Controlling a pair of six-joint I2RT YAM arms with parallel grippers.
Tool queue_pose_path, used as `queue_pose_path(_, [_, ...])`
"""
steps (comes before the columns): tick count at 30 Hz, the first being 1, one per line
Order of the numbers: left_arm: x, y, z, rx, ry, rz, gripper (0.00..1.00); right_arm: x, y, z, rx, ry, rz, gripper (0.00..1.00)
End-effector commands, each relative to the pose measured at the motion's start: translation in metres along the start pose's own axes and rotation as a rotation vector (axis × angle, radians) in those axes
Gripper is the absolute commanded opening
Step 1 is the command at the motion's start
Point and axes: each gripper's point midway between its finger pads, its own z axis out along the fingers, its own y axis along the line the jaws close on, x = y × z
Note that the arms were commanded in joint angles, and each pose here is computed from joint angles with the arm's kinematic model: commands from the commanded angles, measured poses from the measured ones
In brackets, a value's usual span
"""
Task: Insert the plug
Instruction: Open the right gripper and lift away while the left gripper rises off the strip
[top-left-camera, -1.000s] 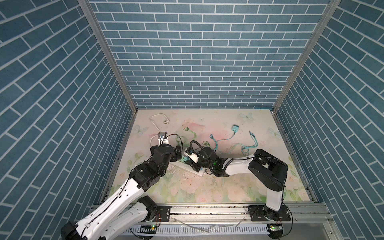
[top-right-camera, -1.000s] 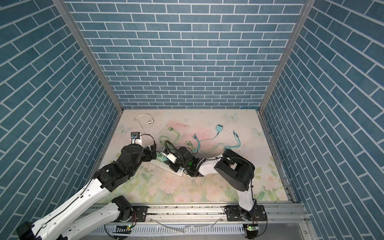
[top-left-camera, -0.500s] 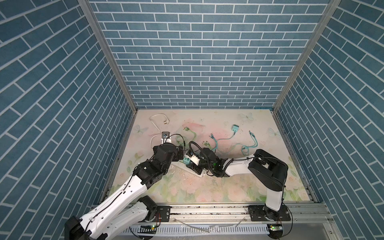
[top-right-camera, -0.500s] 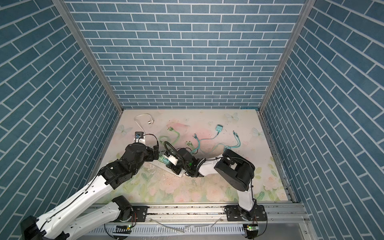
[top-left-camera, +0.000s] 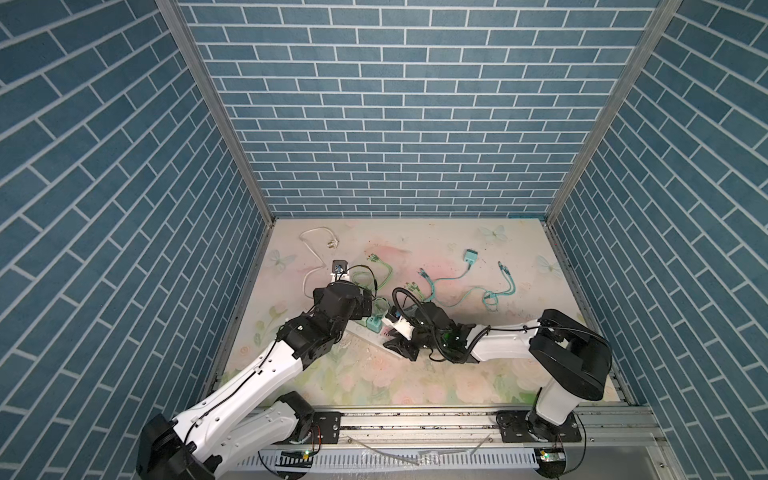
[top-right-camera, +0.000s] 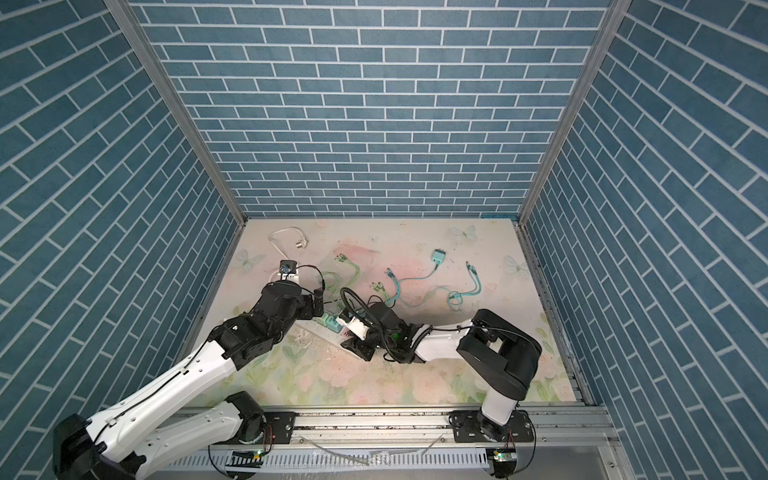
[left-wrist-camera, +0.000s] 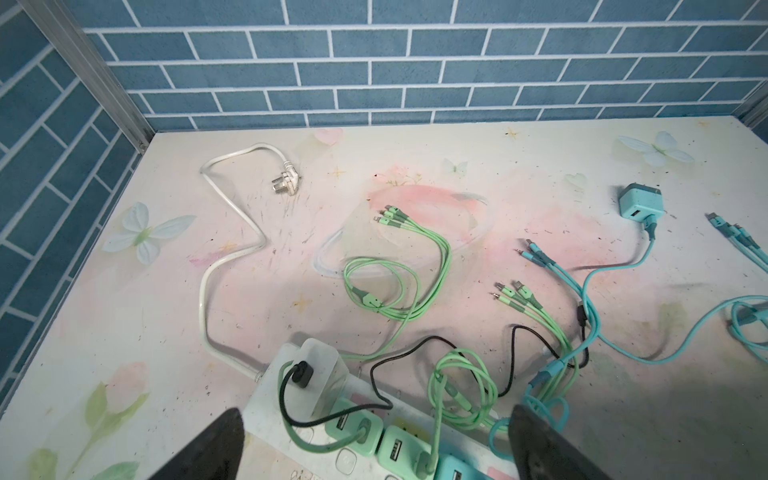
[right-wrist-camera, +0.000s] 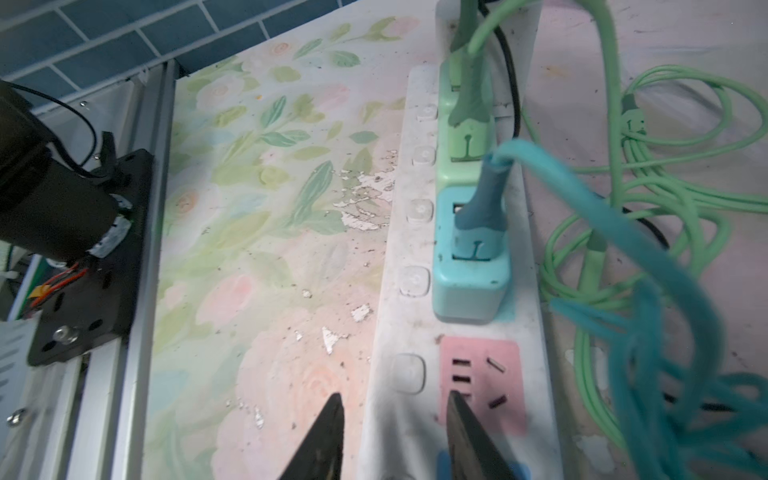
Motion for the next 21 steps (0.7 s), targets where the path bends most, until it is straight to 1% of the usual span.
queue_pose_path(1, [-0.014, -0.011, 0.002, 0.033, -0.008, 0.014, 1.0, 0.008, 0.015, -0.015, -0.047, 0.008, 0.028, 0.41])
queue_pose_path(5, [-0.013, -0.024, 0.017, 0.037, 0.063, 0.038, 1.0, 0.012, 0.014, -0.038, -0.014, 0.009, 0.035, 0.4])
queue_pose_path(8, [-0.017, -0.045, 0.031, 0.089, 0.104, 0.045, 1.0, 0.01, -0.01, -0.06, 0.111, 0.014, 0.087, 0.4])
queue_pose_path(10, [-0.021, -0.064, 0.041, 0.142, 0.121, 0.059, 1.0, 0.009, -0.036, -0.079, 0.2, 0.006, 0.173, 0.4])
queue_pose_path(13, [-0.027, -0.091, 0.061, 0.189, 0.142, 0.086, 1.0, 0.006, -0.07, -0.112, 0.283, -0.059, 0.333, 0.4])
queue_pose_path(16, [-0.028, -0.118, 0.086, 0.215, 0.171, 0.139, 1.0, 0.009, -0.103, -0.147, 0.396, -0.122, 0.477, 0.4])
queue_pose_path(18, [-0.024, -0.141, 0.104, 0.243, 0.196, 0.187, 0.99, 0.014, -0.123, -0.17, 0.481, -0.142, 0.563, 0.41])
queue_pose_path(21, [-0.02, -0.176, 0.126, 0.289, 0.202, 0.252, 1.0, 0.024, -0.151, -0.199, 0.577, -0.18, 0.695, 0.41])
